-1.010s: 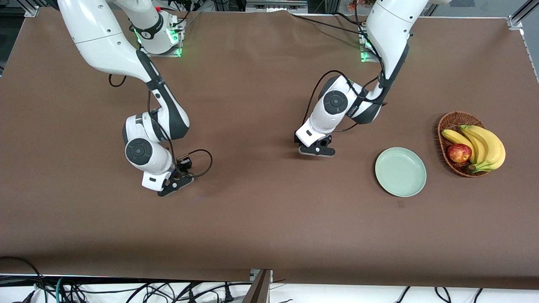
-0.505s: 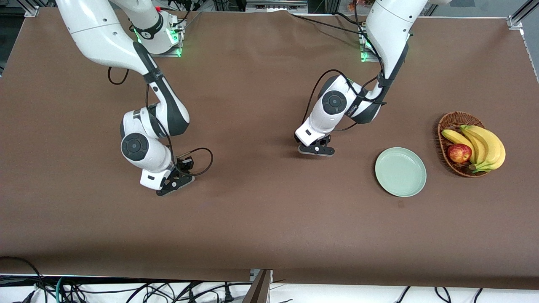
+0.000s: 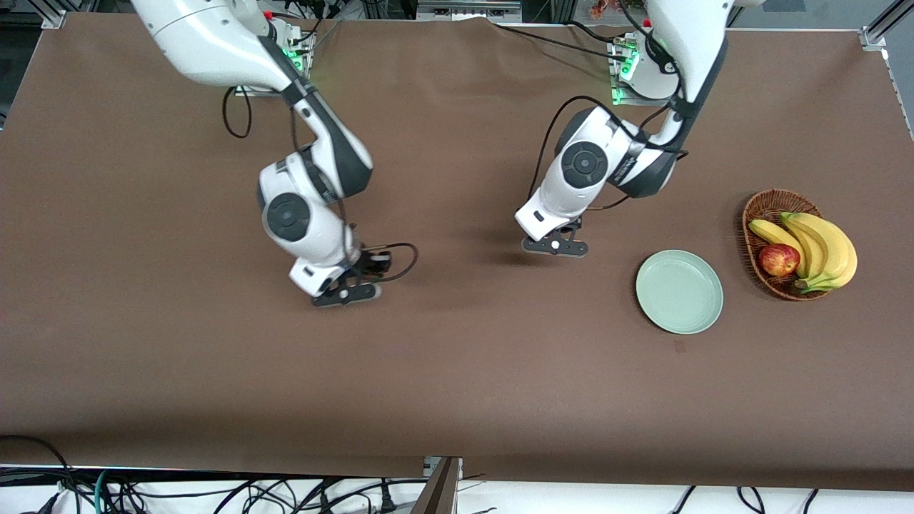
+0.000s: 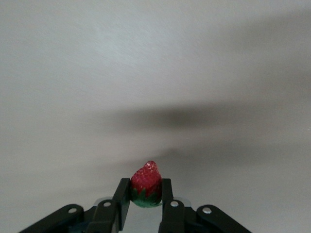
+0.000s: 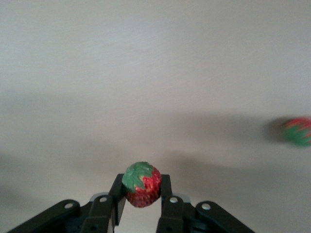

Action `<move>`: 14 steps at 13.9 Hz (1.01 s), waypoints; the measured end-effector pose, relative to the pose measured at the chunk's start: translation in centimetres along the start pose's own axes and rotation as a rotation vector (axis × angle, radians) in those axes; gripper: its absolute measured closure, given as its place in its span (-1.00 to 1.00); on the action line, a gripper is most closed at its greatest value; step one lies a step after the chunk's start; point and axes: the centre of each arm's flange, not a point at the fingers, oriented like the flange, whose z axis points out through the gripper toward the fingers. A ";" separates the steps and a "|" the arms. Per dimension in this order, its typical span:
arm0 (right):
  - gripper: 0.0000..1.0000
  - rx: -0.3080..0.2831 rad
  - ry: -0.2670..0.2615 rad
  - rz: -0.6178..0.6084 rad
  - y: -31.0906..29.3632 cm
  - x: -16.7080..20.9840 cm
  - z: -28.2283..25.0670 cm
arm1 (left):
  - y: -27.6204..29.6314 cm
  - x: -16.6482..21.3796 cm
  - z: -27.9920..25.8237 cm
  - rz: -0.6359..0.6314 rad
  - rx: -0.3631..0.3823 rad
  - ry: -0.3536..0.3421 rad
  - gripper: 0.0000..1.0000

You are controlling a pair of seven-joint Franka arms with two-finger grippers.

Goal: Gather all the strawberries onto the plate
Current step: 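Carry the strawberry to the plate while the right gripper carries another, then release the strawberry onto the plate while the right gripper sets another down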

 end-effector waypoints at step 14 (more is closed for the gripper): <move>0.35 0.282 0.138 0.355 -21.8 -5.5 9.1 | -29.3 6.9 0.9 0.965 -0.117 -0.104 0.39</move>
